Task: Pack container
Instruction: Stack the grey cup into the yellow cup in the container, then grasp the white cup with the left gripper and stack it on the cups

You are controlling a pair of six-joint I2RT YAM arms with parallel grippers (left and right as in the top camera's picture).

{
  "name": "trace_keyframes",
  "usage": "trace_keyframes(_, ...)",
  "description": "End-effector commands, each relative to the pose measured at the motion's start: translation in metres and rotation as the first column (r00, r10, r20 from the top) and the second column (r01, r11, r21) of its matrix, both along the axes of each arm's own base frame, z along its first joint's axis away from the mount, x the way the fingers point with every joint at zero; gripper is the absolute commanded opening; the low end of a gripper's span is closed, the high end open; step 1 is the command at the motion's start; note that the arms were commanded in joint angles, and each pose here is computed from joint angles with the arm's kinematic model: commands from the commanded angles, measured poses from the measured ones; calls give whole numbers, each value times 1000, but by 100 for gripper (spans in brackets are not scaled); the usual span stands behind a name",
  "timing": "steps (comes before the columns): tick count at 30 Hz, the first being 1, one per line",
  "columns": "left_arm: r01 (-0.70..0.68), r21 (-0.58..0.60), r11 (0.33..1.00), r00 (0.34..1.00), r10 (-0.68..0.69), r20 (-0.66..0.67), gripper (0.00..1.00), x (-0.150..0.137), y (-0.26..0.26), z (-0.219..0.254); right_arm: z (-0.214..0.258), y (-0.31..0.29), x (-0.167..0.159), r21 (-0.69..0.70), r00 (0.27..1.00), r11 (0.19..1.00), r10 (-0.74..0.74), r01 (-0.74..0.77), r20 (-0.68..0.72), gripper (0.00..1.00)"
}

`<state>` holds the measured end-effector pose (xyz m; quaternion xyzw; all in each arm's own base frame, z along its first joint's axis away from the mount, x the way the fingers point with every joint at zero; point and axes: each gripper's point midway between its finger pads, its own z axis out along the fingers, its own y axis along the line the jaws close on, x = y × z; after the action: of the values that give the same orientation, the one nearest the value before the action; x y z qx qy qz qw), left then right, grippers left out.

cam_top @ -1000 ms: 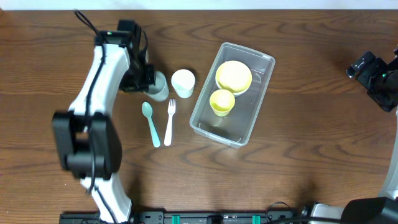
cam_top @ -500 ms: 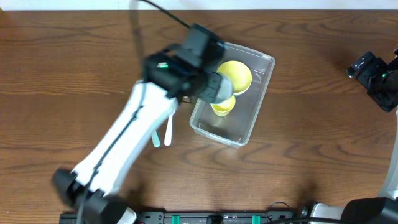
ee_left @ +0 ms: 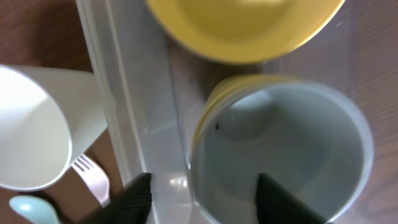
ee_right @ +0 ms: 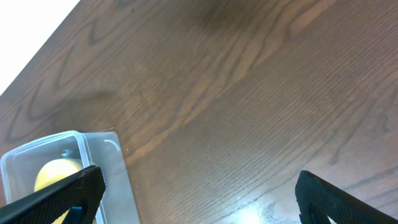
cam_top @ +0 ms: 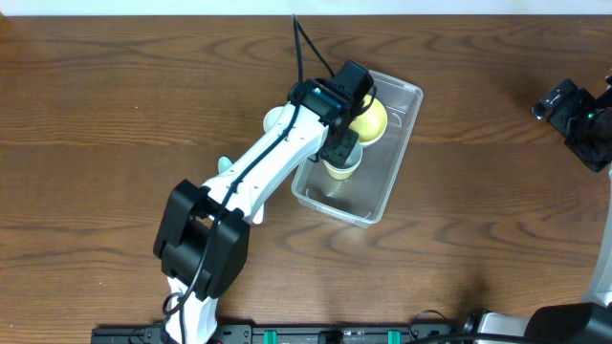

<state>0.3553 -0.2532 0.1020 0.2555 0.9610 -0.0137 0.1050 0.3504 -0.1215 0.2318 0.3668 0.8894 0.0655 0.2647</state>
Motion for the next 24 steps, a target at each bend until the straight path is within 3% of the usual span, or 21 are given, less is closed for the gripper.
trace_keyframes(1, -26, -38, 999, 997, 29, 77, 76, 9, 0, 42, 3, -2, -1, -5, 1000, 1000, -3, 3, 8, 99)
trace_keyframes(7, -56, -147, 988, 972, 88, 218, 78, 13, 22, 133, 3, -2, -1, -5, 1000, 1000, -3, 3, 8, 99)
trace_keyframes(11, -153, -174, 973, 948, 194, 251, 78, 28, 65, 152, 3, -2, -1, -5, 1000, 1000, -3, 3, 8, 99)
trace_keyframes(16, -349, -126, 928, 919, 366, 147, 75, 48, 122, 106, 3, -2, -1, -5, 1000, 1000, -3, 3, 8, 99)
trace_keyframes(20, -399, -76, 914, 916, 401, 14, 68, 55, 135, 49, 3, -2, -1, -5, 1000, 1000, -3, 3, 7, 99)
trace_keyframes(24, -411, -5, 912, 909, 409, -80, 68, 57, 137, 0, 3, -2, -1, -5, 1000, 1000, -3, 3, 7, 99)
